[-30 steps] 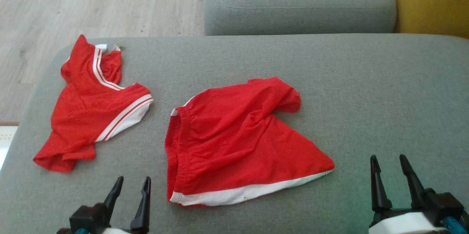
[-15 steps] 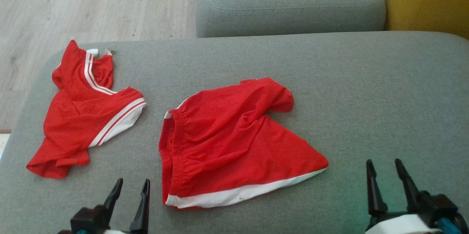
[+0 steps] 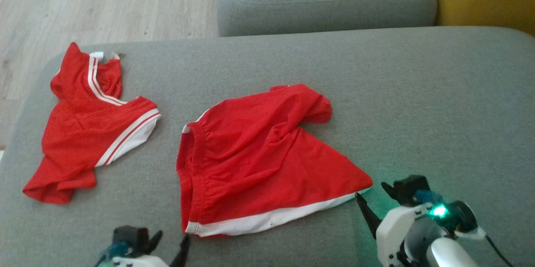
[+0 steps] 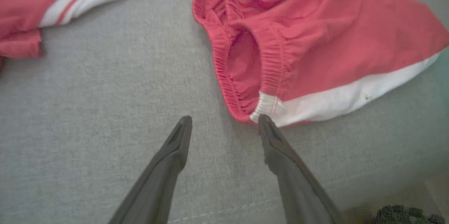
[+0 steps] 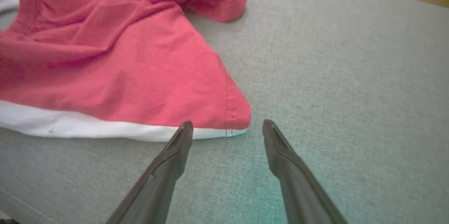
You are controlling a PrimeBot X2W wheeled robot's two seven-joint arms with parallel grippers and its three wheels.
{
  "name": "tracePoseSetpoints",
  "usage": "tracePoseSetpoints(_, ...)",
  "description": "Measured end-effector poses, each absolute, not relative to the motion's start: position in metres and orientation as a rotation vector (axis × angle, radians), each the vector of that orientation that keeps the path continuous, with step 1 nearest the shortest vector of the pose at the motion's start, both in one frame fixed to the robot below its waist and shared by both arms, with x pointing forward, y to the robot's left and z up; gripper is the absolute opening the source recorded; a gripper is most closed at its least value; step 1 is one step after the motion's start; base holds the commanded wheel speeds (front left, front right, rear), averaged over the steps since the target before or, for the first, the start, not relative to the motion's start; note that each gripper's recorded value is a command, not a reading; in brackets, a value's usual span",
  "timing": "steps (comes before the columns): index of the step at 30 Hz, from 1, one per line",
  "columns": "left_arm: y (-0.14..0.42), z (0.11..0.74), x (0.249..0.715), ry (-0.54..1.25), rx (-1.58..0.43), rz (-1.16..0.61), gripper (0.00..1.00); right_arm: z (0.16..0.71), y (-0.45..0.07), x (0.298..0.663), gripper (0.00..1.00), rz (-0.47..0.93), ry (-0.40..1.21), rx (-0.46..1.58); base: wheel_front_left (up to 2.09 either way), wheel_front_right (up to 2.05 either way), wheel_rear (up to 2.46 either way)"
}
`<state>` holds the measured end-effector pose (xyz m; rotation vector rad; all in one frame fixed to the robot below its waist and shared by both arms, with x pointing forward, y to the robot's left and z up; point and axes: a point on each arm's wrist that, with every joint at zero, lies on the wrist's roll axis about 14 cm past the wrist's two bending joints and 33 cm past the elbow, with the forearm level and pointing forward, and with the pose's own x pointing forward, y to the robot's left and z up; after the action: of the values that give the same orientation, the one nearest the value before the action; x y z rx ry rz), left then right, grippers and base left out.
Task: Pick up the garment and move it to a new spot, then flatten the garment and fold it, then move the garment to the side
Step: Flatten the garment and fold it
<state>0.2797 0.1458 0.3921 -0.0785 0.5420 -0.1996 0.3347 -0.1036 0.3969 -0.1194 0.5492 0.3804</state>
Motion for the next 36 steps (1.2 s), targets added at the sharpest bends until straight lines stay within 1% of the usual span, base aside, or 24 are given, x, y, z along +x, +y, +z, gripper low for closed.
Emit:
tracePoseSetpoints(3,0.139,0.388,0.278,0.582,-0.078,-0.227,1.0,0.387,-0.103,0.336,1.0,0.406,0.618,-0.154,0.0,0.0,0.0)
tracePoseSetpoints(9,0.136,0.391,0.287,0.574,-0.079,-0.24,1.0,0.37,-0.104,0.335,1.0,0.432,0.693,-0.181,0.0,0.0,0.0)
tracePoseSetpoints(16,0.13,0.39,0.294,0.574,-0.087,-0.269,1.0,0.369,-0.108,0.351,1.0,0.436,0.696,-0.206,0.0,0.0,0.0)
tracePoseSetpoints(23,0.126,0.386,0.294,0.587,-0.089,-0.305,1.0,0.361,-0.105,0.351,1.0,0.457,0.725,-0.207,0.0,0.0,0.0)
tracePoseSetpoints(36,0.12,0.384,0.293,0.6,-0.096,-0.338,1.0,0.361,-0.089,0.353,1.0,0.519,0.724,-0.204,0.0,0.0,0.0)
